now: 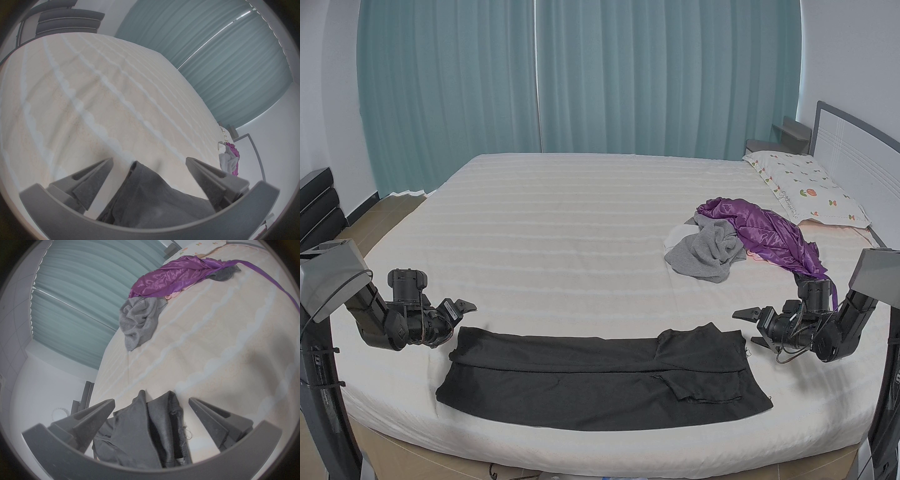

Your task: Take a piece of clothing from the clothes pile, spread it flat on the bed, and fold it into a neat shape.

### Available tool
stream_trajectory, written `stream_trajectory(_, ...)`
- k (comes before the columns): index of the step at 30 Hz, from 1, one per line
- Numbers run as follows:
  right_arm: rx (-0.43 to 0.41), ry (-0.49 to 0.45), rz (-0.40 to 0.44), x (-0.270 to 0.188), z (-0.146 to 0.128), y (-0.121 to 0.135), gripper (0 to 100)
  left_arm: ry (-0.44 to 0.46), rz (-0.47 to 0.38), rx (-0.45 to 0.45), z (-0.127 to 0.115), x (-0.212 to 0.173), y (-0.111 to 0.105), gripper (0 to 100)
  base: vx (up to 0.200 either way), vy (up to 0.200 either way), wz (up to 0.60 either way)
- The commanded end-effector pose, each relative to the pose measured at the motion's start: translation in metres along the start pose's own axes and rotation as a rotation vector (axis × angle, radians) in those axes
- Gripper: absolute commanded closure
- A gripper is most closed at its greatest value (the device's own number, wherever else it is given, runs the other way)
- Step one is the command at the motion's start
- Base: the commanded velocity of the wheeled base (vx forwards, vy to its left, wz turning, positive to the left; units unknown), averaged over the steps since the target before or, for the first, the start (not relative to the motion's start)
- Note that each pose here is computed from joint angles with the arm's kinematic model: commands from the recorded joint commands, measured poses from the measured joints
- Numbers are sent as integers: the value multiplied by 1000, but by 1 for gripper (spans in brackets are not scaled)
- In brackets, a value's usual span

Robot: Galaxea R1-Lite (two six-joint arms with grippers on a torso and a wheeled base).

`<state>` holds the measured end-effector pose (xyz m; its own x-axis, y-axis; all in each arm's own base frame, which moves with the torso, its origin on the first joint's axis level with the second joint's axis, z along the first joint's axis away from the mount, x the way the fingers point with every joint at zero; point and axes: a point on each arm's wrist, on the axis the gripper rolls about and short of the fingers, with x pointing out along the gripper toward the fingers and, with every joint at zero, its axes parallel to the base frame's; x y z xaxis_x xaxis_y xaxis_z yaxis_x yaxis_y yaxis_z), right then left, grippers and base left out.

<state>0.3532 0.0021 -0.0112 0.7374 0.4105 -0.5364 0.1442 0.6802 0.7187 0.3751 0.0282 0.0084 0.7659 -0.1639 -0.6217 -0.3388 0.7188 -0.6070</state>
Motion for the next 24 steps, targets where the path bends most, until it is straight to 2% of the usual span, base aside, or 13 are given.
stream_trajectory(1,13,23,-26,11,-7,-10,0,23,28,11,-8,20,9,100,0,0,0)
stream_trajectory(6,14,23,-28,11,-7,-10,0,11,43,14,-9,22,9,100,0,0,0)
stream_trajectory(13,11,21,-29,12,-8,-10,0,-54,106,-3,-5,25,10,100,0,0,0)
stream_trajectory(18,12,20,-28,13,-7,-10,0,-87,95,-46,-1,24,9,100,0,0,0)
stream_trajectory(24,9,18,-32,17,-8,-11,0,-89,91,-48,-3,27,10,100,0,0,0)
